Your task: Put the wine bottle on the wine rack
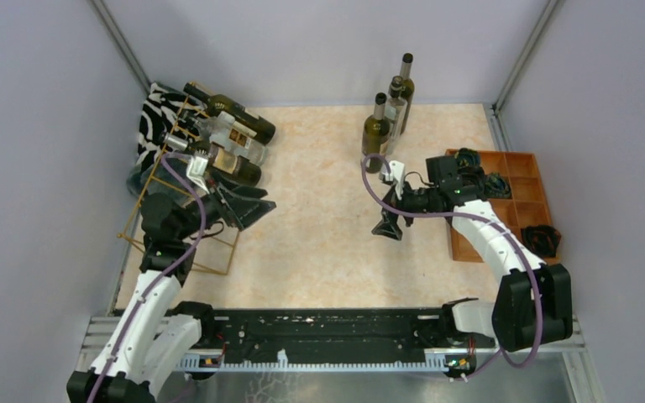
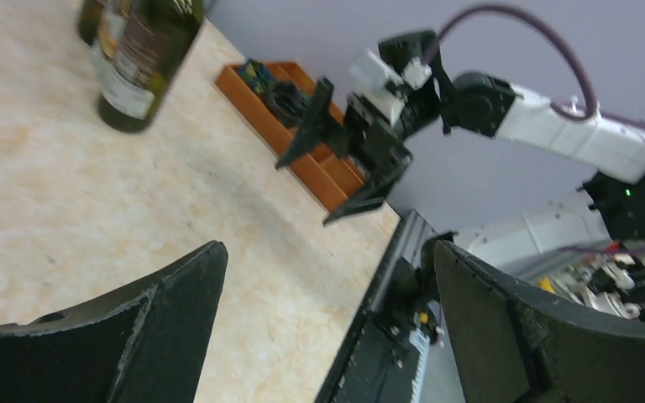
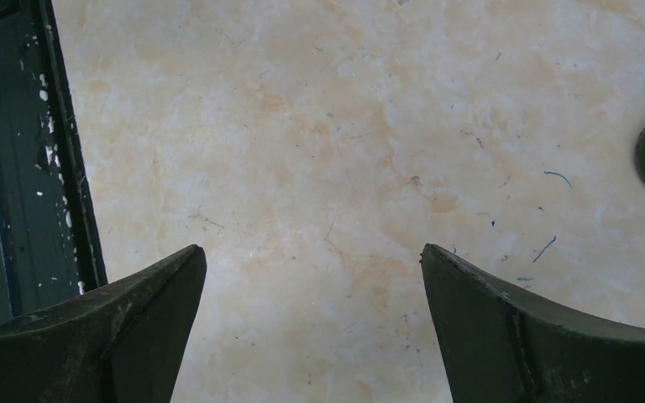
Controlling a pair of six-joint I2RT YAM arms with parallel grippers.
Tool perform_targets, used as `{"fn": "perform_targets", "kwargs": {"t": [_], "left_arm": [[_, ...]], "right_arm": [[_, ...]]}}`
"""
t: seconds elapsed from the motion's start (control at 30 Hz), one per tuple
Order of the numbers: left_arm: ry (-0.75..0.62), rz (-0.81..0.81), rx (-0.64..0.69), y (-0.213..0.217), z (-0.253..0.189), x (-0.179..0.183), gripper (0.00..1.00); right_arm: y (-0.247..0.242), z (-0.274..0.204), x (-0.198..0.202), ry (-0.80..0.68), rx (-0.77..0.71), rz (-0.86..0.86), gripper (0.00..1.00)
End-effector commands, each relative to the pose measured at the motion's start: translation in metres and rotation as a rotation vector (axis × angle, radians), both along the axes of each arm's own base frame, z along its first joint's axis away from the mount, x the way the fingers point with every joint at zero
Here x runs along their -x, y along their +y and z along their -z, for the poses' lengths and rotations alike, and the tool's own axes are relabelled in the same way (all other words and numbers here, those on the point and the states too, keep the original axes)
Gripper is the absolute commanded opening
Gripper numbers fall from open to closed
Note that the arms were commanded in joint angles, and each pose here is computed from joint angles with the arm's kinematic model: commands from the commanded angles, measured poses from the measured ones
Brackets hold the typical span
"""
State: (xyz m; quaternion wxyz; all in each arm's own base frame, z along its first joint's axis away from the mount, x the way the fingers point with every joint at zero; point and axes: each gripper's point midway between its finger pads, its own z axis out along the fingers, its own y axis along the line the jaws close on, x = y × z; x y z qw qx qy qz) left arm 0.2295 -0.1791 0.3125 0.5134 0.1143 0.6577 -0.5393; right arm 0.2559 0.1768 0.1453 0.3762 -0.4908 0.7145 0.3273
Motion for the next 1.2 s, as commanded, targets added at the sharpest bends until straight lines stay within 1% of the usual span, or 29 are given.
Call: {"fn": "perform_targets", "kwargs": {"t": [0.0,0.1,0.2,0.33,0.6,0.8,1.07,1.17], "left_arm": [[-0.048,0.064,0.062,-0.017,0.003,0.022,0.99],[-0.041,0.084,0.07,-0.023,0.011,0.031,0.99],[-0.016,0.082,0.088,-0.027,0.023,0.033,0.99],[-0.004,0.126,0.1,-0.041,0.03,0.037,0.99],[0.001,0.161,0.011,-0.08,0.052,0.035,0.99],[0.06,0.165,-0.058,-0.103,0.082,0.031,0.99],[0.095,0.152,-0.173,-0.121,0.117,0.024,0.99],[0.11,0.156,-0.207,-0.122,0.131,0.023,0.99]], "right_arm": [[-0.003,-0.017,-0.002,-0.068,-0.044,-0.013,0.98],[-0.01,-0.02,-0.005,-0.07,-0.059,0.01,0.98],[-0.018,-0.022,-0.009,-0.078,-0.071,0.04,0.98],[-0.027,-0.026,-0.015,-0.09,-0.077,0.077,0.98],[-0.041,-0.027,-0.024,-0.102,-0.084,0.142,0.98],[-0.044,-0.028,-0.027,-0.1,-0.096,0.168,0.98],[-0.045,-0.03,-0.035,-0.104,-0.11,0.205,0.98],[-0.047,-0.036,-0.048,-0.132,-0.117,0.245,0.98]]}}
